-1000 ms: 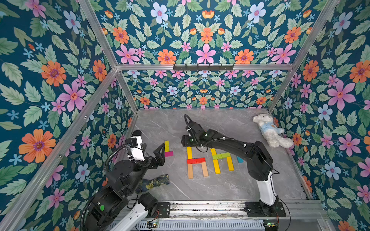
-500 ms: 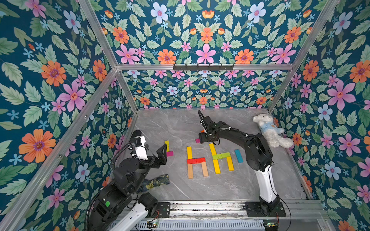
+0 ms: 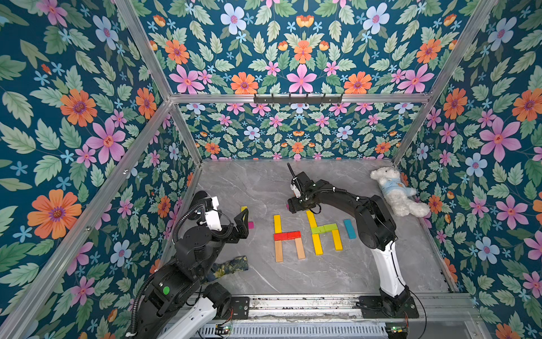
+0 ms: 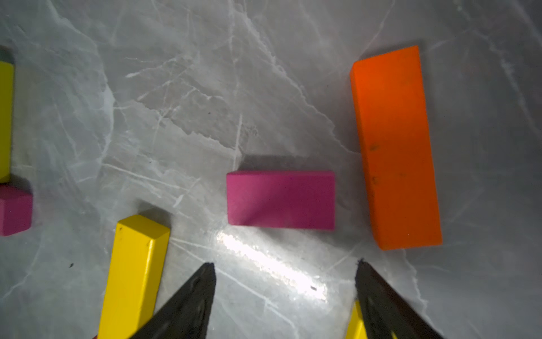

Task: Assemble the letter h with building blocks
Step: Pick up the building block from the center of the board.

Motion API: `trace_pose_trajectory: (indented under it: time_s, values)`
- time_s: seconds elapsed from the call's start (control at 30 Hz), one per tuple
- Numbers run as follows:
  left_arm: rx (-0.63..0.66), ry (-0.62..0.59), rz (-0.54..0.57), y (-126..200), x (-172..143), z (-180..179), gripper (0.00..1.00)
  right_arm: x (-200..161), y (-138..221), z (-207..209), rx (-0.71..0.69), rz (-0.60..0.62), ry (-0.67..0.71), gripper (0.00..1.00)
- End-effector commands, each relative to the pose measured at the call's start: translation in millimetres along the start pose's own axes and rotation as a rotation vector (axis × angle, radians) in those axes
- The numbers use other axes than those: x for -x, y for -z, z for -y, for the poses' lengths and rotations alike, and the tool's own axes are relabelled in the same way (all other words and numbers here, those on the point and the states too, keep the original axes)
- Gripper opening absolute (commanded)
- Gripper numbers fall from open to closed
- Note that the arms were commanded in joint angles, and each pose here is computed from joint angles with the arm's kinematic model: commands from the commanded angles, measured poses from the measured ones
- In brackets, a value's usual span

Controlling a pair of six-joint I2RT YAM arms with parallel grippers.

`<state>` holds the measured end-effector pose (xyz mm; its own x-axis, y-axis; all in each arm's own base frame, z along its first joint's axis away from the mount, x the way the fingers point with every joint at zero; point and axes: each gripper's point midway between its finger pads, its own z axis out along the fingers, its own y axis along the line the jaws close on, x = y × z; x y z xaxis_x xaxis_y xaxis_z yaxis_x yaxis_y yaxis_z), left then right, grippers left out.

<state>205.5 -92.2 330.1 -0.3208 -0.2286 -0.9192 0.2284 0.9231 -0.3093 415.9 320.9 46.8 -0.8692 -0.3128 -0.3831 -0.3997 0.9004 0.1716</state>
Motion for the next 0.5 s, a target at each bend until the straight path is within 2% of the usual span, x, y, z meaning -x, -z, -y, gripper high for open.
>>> trace_pose_trajectory:
  time_s: [0.0,0.47]
  values:
    - [-0.026,0.005,-0.030,-6.1,-5.0,6.9,0.99,-3.9,-3.5,2.3,-0.017,-0.023,0.031,0.78]
    - [-0.071,-0.006,-0.344,-41.7,-75.9,24.5,0.99,5.5,-16.0,1.3,-0.019,-0.041,0.053,0.78]
